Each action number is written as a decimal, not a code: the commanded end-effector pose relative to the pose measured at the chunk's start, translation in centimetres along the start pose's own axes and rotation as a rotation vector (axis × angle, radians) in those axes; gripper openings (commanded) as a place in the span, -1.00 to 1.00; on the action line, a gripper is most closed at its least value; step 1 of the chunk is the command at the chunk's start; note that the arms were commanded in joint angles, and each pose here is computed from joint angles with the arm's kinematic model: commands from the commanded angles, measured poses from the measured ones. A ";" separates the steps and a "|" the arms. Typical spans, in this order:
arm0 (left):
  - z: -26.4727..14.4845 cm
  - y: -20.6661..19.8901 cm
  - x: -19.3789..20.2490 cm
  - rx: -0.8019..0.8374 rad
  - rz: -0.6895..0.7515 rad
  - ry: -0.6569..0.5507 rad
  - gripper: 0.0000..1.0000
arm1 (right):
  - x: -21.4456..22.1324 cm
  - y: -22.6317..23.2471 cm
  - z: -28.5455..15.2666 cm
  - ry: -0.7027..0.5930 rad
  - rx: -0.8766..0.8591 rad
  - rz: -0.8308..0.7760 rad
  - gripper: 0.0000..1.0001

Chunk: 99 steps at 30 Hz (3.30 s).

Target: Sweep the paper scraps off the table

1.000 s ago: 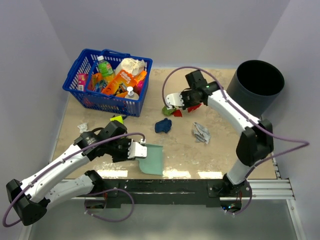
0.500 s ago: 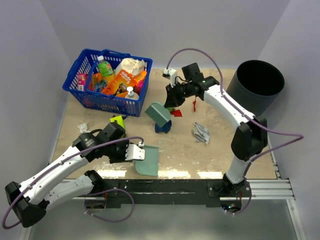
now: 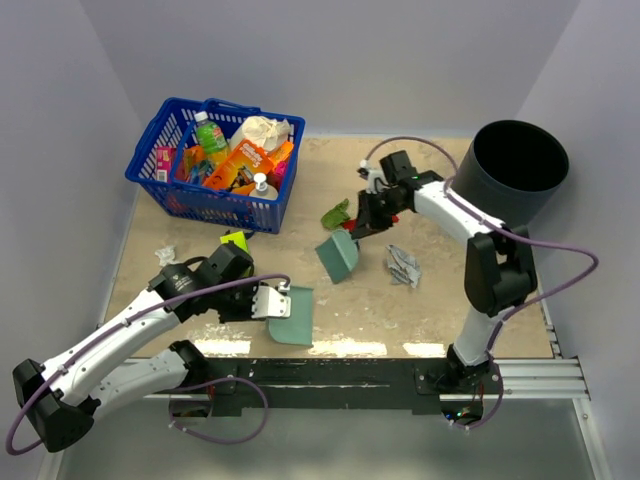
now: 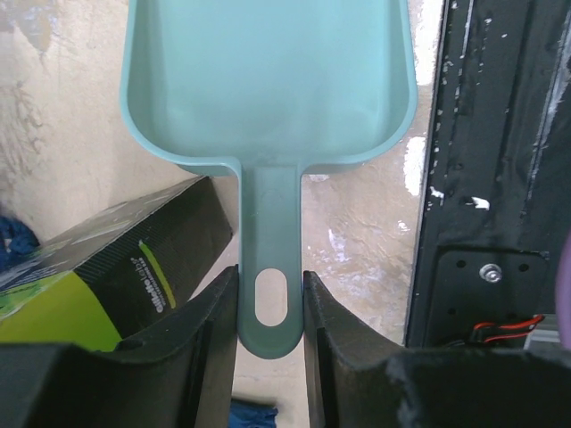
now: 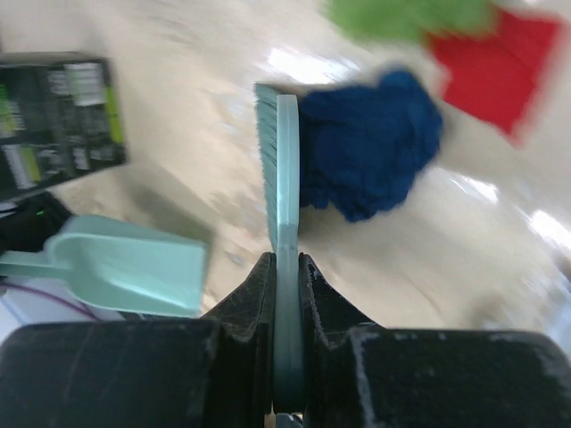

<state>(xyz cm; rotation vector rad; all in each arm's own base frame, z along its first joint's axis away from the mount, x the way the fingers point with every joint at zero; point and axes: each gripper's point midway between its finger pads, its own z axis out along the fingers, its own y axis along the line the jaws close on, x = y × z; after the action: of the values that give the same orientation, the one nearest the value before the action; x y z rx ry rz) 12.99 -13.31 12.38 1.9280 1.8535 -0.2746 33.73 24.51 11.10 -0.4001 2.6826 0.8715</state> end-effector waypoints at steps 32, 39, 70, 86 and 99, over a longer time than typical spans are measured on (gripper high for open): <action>-2.0 5.7 -5.2 -0.141 -0.045 -0.157 -1.00 | -8.1 -0.3 -4.2 -0.135 0.266 -2.193 -1.00; -2.8 7.0 -5.4 -0.181 -0.046 -0.149 -1.00 | -0.2 -3.6 -8.7 0.194 0.071 -2.236 -1.00; 4.8 14.8 -5.9 -0.285 -0.271 -0.023 -1.00 | -10.6 -13.0 -13.7 -0.191 0.917 -0.413 -1.00; 3.7 13.9 -7.2 -0.193 -0.276 -0.030 -1.00 | -9.3 -12.9 -11.3 -0.166 0.842 -0.377 -1.00; 0.5 15.0 -10.5 -0.178 -0.301 -0.084 -1.00 | -8.9 -12.5 -11.0 -0.164 0.806 -0.360 -1.00</action>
<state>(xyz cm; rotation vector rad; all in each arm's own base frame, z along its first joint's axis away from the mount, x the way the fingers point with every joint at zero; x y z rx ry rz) 26.46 -21.83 16.81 1.5439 2.0447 -0.2272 44.16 9.07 14.02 -0.5977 2.4782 -0.3296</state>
